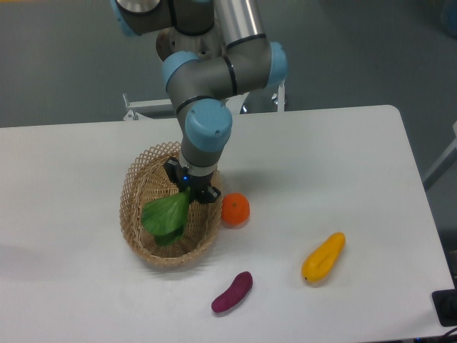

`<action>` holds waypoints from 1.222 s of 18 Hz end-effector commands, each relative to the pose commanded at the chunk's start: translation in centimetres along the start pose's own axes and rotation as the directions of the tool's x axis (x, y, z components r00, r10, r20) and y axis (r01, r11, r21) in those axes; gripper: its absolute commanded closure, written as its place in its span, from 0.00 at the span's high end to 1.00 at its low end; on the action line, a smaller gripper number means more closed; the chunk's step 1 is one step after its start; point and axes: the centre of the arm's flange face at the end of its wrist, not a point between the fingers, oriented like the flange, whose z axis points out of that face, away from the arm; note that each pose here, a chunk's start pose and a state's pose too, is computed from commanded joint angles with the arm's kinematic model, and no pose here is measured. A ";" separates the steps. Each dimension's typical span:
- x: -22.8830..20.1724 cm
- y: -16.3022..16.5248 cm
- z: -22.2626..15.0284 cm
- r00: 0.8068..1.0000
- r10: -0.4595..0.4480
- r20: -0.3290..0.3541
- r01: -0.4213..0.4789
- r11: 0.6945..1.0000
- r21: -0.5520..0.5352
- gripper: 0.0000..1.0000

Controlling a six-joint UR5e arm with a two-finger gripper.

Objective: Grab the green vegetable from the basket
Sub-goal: 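Lift the bok choy out of the basket and carry it aside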

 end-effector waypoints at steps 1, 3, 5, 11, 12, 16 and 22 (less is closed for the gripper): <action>-0.8 0.3 -0.8 1.000 -0.012 0.002 0.012 1.000 0.002 0.14; -2.4 0.6 -2.5 0.999 -0.026 0.024 0.025 1.000 0.017 0.14; -4.2 1.2 -4.4 0.997 -0.052 0.056 0.050 0.998 0.037 0.14; -9.7 3.0 -9.3 0.988 -0.049 0.144 0.037 0.996 0.085 0.14; -10.8 3.5 -9.6 0.987 -0.064 0.150 0.051 0.995 0.089 0.14; -14.1 6.9 -10.3 0.983 -0.078 0.166 0.064 0.994 0.089 0.15; -17.6 11.1 -10.8 0.981 -0.059 0.184 0.045 0.996 0.081 0.15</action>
